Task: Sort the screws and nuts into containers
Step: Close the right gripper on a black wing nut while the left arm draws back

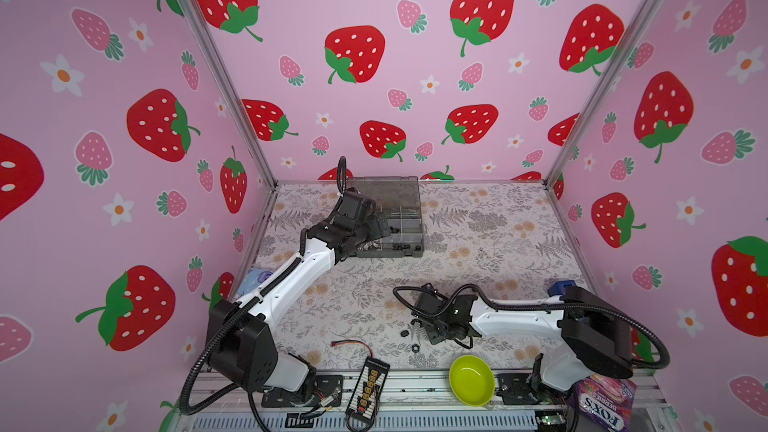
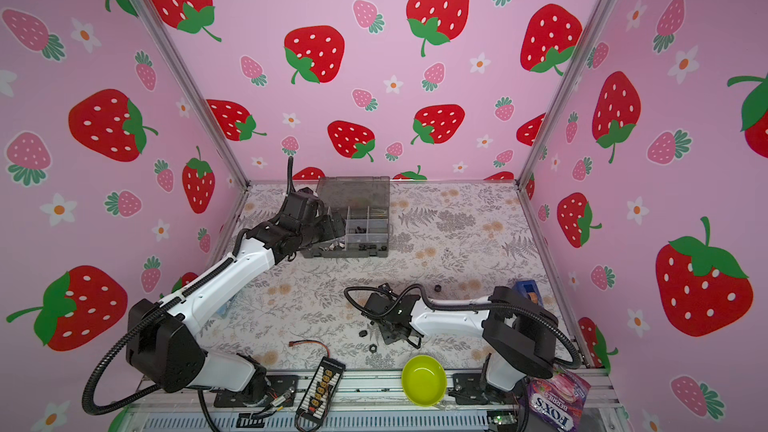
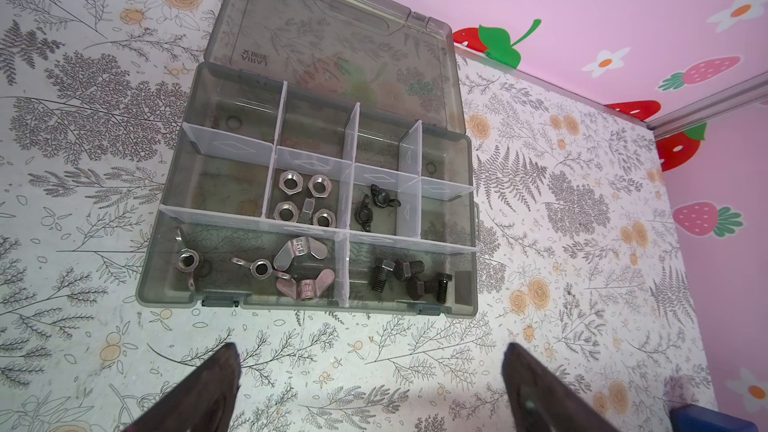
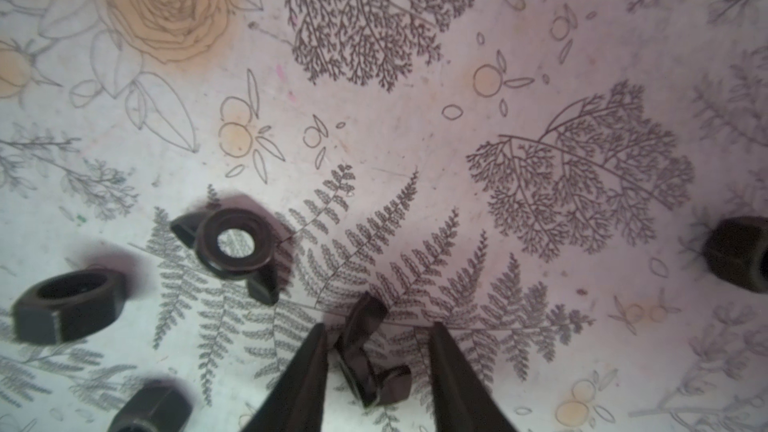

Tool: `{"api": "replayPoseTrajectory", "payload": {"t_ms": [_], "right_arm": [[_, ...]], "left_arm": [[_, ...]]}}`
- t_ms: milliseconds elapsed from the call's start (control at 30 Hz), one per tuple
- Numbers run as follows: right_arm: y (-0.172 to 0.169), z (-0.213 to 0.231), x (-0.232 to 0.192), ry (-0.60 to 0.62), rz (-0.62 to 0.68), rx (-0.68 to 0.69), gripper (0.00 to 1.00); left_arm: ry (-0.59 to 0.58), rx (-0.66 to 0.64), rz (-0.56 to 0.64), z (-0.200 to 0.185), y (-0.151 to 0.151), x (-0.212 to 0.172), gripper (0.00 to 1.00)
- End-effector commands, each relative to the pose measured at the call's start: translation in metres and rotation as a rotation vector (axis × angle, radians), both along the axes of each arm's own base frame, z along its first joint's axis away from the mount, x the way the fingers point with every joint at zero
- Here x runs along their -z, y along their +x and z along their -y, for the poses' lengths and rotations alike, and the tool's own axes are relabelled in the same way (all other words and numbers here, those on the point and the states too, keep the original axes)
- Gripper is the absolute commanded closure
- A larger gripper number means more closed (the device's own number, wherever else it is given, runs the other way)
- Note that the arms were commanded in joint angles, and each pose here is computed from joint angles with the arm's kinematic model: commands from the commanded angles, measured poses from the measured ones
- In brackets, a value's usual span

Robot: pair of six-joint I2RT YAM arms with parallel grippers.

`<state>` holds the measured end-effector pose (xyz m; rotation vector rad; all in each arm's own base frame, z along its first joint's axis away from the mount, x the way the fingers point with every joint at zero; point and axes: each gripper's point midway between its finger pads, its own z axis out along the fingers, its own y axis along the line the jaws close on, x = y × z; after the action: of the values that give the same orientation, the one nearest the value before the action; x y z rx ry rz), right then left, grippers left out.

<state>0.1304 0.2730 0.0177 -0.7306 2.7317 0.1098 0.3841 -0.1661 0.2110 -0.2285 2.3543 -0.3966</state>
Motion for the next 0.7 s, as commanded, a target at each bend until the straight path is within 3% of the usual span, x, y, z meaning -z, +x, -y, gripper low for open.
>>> {"api": "replayPoseTrajectory", "payload": {"t_ms": [0,467,667], "right_arm": [[0.0,0.012,0.007,-0.042,-0.013,0.022,0.66],[-0.004,0.011,0.003,-0.008,-0.04,0.035,1.0],[-0.001,0.01,-0.005,0.014,-0.019,0.046,1.0]], "left_arm": [[0.002,-0.03,0.017,-0.005,-0.001,-0.004,0.01],[0.015,-0.042,0.024,-0.01,-0.004,-0.005,0.01],[0.049,-0.049,0.015,-0.016,-0.007,-0.002,0.01]]}}
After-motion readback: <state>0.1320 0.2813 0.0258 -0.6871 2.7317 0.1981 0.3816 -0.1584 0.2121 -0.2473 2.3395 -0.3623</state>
